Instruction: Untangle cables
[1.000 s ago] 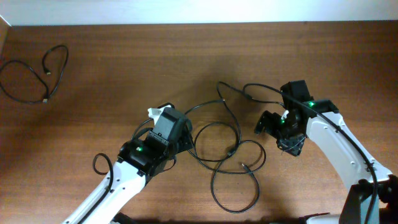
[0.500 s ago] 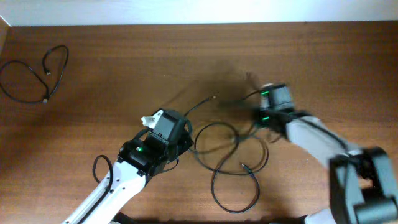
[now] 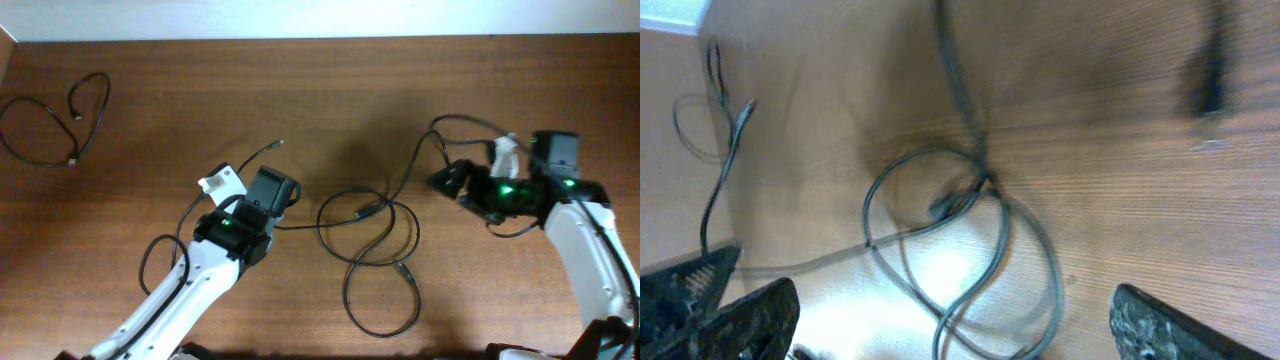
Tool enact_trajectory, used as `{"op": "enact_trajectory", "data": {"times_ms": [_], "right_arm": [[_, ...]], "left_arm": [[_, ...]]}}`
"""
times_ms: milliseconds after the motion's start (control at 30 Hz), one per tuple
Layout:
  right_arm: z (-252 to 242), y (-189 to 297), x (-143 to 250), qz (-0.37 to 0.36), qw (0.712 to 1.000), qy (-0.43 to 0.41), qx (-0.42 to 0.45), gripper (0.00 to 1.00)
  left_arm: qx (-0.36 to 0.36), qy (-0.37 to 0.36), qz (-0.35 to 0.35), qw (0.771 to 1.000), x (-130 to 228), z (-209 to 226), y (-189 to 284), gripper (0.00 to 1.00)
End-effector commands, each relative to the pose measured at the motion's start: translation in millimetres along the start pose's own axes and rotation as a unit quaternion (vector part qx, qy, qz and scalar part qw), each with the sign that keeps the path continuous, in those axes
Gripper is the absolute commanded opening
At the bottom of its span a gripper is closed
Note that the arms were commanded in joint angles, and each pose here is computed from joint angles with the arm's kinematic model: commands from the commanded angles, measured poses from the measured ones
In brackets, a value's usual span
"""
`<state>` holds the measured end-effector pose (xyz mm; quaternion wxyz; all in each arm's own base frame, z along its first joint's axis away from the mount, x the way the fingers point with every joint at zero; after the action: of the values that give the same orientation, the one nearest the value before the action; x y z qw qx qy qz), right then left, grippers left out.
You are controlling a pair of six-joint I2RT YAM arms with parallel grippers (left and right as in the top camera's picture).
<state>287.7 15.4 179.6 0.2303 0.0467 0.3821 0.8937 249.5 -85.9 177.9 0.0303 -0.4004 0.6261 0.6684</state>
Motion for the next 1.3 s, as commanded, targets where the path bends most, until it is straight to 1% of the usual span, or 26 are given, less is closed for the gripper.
{"op": "enact_trajectory", "data": {"times_ms": [0, 33, 67, 100, 133, 200, 233, 267, 300, 333, 367, 400, 433, 467, 500, 533, 600, 667, 700, 767, 833, 933, 1033, 1167, 1200, 1267], "right_arm": [[2, -23, 34, 0.061, 0.991, 0.049, 0.109, 0.99], [-1, -32, 42, 0.066, 0.982, 0.072, 0.160, 0.95], [-8, -39, 47, 0.061, 0.974, 0.069, 0.207, 0.89], [-24, -51, 58, 0.053, 0.960, 0.033, 0.274, 0.78], [-32, -68, 68, 0.065, 0.958, 0.038, 0.278, 0.73], [-48, -86, 77, 0.072, 0.955, 0.035, 0.285, 0.71], [-54, -91, 79, 0.074, 0.955, 0.034, 0.286, 0.65], [-59, -95, 80, 0.075, 0.955, 0.034, 0.287, 0.56], [-64, -99, 82, 0.076, 0.954, 0.030, 0.290, 0.40], [-75, -102, 83, 0.060, 0.946, -0.007, 0.317, 0.11], [-83, -102, 84, 0.046, 0.938, -0.033, 0.343, 0.04], [-88, -103, 86, 0.041, 0.933, -0.057, 0.353, 0.04], [-90, -104, 87, 0.042, 0.931, -0.065, 0.357, 0.04], [-90, -104, 86, 0.041, 0.932, -0.064, 0.355, 0.20], [-90, -104, 86, 0.040, 0.932, -0.064, 0.354, 0.66], [-89, -104, 87, 0.041, 0.933, -0.065, 0.353, 0.98], [-87, -106, 86, 0.043, 0.936, -0.065, 0.343, 0.98], [-87, -106, 87, 0.045, 0.936, -0.066, 0.342, 0.98], [-88, -105, 88, 0.048, 0.935, -0.067, 0.345, 0.98], [-89, -104, 89, 0.053, 0.933, -0.070, 0.349, 0.98], [-89, -104, 90, 0.053, 0.933, -0.070, 0.349, 0.98], [-89, -104, 90, 0.053, 0.933, -0.070, 0.349, 0.98], [-89, -104, 89, 0.053, 0.933, -0.070, 0.349, 0.99], [-91, -103, 88, 0.051, 0.931, -0.050, 0.358, 0.98], [-90, -103, 87, 0.049, 0.932, -0.050, 0.356, 0.98], [-87, -107, 84, 0.043, 0.938, -0.047, 0.341, 0.98]], "left_arm": [[0.023, -0.052, -0.037, 0.998, -10, -12, -4, 0.00], [0.043, -0.051, -0.053, 0.996, -19, -19, 2, 0.00], [0.066, -0.045, -0.055, 0.995, -23, -26, 6, 0.00], [0.089, -0.039, -0.052, 0.994, -27, -33, 11, 0.00], [0.109, -0.036, -0.047, 0.992, -31, -39, 16, 0.00], [0.134, -0.027, -0.055, 0.989, -43, -49, 29, 0.00], [0.146, -0.020, -0.066, 0.987, -52, -54, 38, 0.00], [0.156, -0.013, -0.075, 0.985, -60, -58, 45, 0.00], [0.167, -0.007, -0.084, 0.982, -68, -62, 53, 0.00], [0.188, -0.027, -0.136, 0.972, -92, -72, 75, 0.00], [0.204, -0.079, -0.198, 0.955, -115, -81, 97, 0.00], [0.201, -0.153, -0.270, 0.929, -137, -88, 122, 0.00], [0.169, -0.201, -0.331, 0.907, -158, -87, 145, 0.00], [0.082, -0.178, -0.376, 0.906, -178, -72, 162, 0.00], [0.026, -0.169, -0.375, 0.911, -178, -61, 159, 0.00], [0.009, -0.185, -0.339, 0.923, -168, -56, 148, 0.00], [-0.018, -0.174, -0.263, 0.949, -145, -43, 127, 0.00], [-0.028, -0.101, -0.187, 0.977, -122, -31, 108, 0.00], [-0.017, -0.072, -0.140, 0.987, -109, -32, 98, 0.00], [-0.005, -0.064, -0.080, 0.995, -95, -45, 76, 0.00], [-0.016, -0.088, -0.030, 0.996, -81, -59, 47, 0.00], [-0.023, -0.093, -0.023, 0.995, -78, -61, 40, 0.00], [-0.056, -0.085, -0.054, 0.993, -89, -52, 39, 0.00], [-0.099, -0.054, -0.035, 0.993, -110, -18, 25, 0.00], [-0.099, -0.044, -0.019, 0.994, -112, -12, 21, 0.00], [-0.131, -0.027, -0.019, 0.991, -122, 7, 17, 0.01]]}}
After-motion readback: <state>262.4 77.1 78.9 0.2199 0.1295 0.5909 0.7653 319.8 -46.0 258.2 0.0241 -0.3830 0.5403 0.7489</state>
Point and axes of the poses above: each gripper's point midway between its finger pads, its own y axis back along the fingers, its own z axis along the line the jaws close on, x = y × z, the point moved 8 cm from there along y, back along the fingers, and after that the axes turned 8 degrees about -y, right-handed, at the moved point
